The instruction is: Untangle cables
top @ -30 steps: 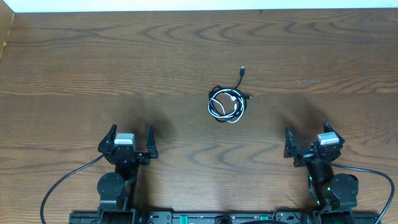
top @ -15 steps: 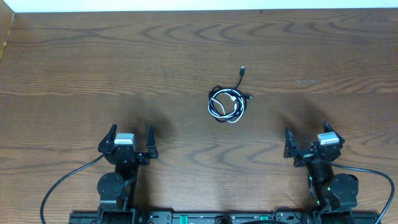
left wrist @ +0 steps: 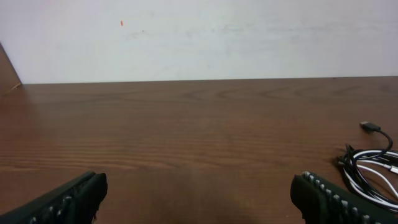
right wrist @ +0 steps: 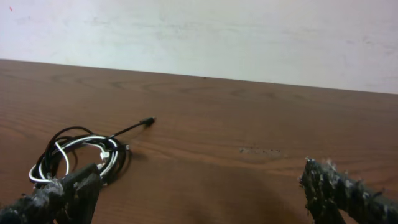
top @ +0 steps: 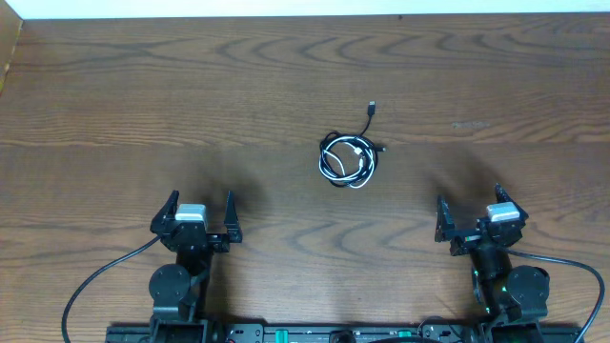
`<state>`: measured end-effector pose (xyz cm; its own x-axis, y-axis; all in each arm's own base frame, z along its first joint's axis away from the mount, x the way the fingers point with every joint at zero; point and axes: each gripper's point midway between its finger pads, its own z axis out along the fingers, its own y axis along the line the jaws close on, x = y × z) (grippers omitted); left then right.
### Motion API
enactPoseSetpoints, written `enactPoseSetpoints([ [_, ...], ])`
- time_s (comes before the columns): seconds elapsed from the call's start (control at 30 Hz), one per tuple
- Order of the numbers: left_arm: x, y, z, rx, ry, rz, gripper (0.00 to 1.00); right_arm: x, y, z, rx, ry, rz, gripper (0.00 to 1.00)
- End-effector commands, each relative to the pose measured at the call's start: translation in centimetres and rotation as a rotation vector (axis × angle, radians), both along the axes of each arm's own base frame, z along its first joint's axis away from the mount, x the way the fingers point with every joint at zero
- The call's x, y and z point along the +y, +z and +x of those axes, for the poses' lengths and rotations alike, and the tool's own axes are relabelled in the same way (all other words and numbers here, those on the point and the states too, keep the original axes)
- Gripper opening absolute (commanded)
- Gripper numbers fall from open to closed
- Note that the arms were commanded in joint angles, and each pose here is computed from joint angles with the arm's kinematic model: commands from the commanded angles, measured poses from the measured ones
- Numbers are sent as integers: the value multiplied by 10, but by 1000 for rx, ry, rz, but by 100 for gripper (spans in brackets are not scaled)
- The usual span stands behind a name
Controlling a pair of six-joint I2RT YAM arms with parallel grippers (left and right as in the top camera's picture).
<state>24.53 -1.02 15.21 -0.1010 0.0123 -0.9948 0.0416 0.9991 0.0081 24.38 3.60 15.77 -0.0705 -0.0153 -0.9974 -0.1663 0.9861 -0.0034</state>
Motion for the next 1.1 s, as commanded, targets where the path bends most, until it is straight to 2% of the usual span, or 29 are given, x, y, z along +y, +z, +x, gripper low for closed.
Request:
enactPoseSetpoints([
  [0.0,2,-12,-1,42,13,-1,99,-1,-1,0,4,-6,11,99],
  [0.43,3,18,-4,26,16,-1,99,14,17,-4,-40,86,24,99],
  [0.7,2,72,-1,97,11,2,99,30,56,-11,-32,182,28,99],
  [0.93,-15,112,15,248,-80,-11,99,56,92,-2,104,333,45,99],
  [1.07,-24,116,30,418,-119,-19,99,63,107,14,233,365,61,99],
])
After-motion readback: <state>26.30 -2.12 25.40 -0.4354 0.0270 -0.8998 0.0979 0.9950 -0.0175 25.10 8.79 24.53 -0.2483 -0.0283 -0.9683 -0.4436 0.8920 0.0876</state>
